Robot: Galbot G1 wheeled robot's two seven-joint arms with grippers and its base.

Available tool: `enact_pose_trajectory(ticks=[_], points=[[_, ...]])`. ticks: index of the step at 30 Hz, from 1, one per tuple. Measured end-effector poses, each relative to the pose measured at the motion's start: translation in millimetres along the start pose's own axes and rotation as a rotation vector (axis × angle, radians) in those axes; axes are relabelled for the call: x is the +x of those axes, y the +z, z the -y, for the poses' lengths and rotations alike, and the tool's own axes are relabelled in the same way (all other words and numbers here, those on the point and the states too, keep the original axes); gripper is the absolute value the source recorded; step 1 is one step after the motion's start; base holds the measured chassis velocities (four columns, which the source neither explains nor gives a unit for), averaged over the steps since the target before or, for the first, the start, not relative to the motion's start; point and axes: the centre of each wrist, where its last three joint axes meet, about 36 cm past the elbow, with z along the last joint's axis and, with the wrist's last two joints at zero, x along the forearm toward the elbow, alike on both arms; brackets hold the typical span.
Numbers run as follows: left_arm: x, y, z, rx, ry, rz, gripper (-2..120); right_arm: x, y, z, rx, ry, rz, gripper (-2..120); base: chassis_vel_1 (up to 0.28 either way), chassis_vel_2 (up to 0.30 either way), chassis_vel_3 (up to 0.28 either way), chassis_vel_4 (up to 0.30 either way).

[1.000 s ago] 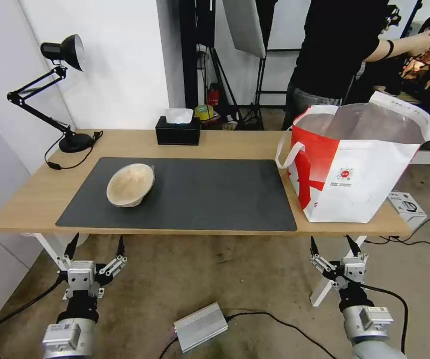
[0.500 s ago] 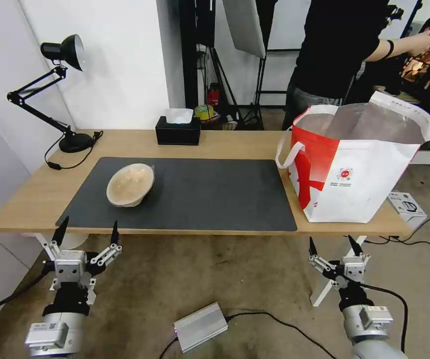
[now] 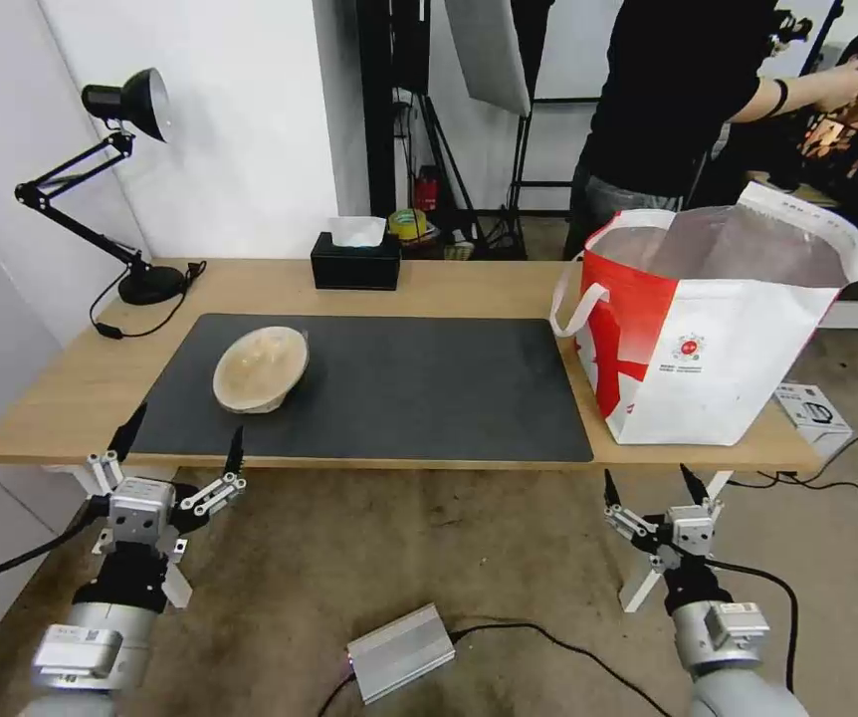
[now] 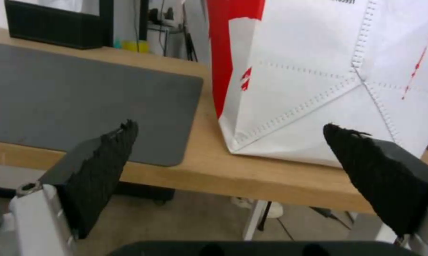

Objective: Pick up the trash from the table and place it into the takeout bag.

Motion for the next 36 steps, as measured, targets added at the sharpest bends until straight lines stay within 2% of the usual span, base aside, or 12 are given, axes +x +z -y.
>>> enact_pose_trajectory(ticks=[3, 5, 7, 9, 11, 13, 17, 36], points=[[-5.0, 6.7, -4.1, -0.027, 0.039, 0.016, 100, -0.2, -0.2, -0.1, 0.000, -0.001, -0.001, 100, 0.000, 0.000, 0.000, 0.000], [-15.1, 16.4, -11.6, -0.071, 0.099, 0.043, 100, -0.3, -0.3, -0.1, 0.001, -0.002, -0.001, 100, 0.000, 0.000, 0.000, 0.000], [-18.9, 20.1, -13.8, -0.084, 0.115, 0.048, 100, -0.4, -0.4, -0.1, 0.001, -0.002, -0.001, 100, 0.000, 0.000, 0.000, 0.000], [-28.6, 30.2, -21.3, -0.125, 0.169, 0.056, 100, -0.4, -0.5, -0.3, 0.001, -0.002, -0.002, 100, 0.000, 0.000, 0.000, 0.000], [-30.3, 32.3, -22.7, -0.133, 0.179, 0.056, 100, -0.3, -0.5, -0.4, 0.001, -0.002, -0.002, 100, 0.000, 0.000, 0.000, 0.000], [-40.1, 42.0, -31.0, -0.173, 0.224, 0.055, 100, -0.2, -0.5, -0.9, 0.000, -0.003, -0.004, 100, 0.000, 0.000, 0.000, 0.000], [-50.9, 49.2, -41.6, -0.224, 0.259, 0.062, 100, -0.2, -0.4, -1.2, 0.000, -0.003, -0.004, 100, 0.000, 0.000, 0.000, 0.000], [-71.5, 77.0, -66.5, -0.289, 0.287, 0.015, 100, -2.2, 3.1, 0.5, 0.008, -0.002, -0.010, 100, 0.000, 0.000, 0.000, 0.000]])
